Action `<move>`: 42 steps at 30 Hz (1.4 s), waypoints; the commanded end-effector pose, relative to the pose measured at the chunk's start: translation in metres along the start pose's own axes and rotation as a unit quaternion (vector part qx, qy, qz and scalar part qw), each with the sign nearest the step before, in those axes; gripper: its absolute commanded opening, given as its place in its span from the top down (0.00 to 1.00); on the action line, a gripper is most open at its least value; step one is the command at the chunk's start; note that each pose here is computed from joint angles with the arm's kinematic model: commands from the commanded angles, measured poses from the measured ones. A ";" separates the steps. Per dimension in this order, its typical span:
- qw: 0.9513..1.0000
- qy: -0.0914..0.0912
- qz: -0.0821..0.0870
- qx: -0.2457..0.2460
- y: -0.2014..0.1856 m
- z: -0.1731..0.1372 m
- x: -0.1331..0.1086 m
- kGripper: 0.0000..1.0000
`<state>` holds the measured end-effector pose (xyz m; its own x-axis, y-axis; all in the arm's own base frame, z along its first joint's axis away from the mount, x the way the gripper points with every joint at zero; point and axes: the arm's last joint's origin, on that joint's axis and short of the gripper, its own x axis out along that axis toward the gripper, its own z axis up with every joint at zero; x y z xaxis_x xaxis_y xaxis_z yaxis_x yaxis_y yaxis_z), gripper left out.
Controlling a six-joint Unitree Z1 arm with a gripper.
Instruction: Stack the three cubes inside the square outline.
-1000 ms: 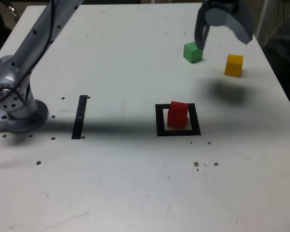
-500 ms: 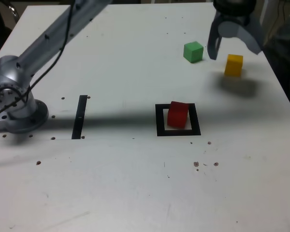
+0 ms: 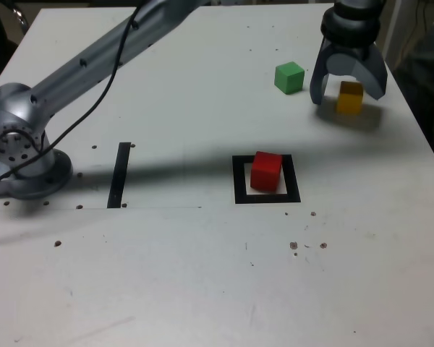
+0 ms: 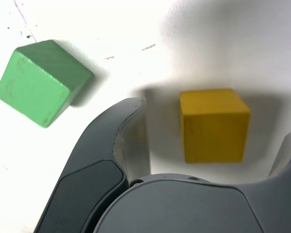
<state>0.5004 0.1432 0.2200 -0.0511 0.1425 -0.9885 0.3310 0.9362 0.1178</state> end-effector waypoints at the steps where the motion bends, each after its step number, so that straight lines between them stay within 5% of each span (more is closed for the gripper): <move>1: 1.000 0.004 0.002 -0.001 0.000 0.001 0.001 0.08; 21: 1.000 0.015 -0.006 0.014 -0.021 0.007 0.002 0.20; 28: 1.000 0.003 0.009 0.014 -0.019 0.011 0.003 0.29; 42: 0.999 -0.010 0.038 0.027 -0.015 0.011 -0.007 0.29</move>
<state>0.5090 0.1259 0.2146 -0.0174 0.2005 -0.9795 0.3793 0.9078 0.1790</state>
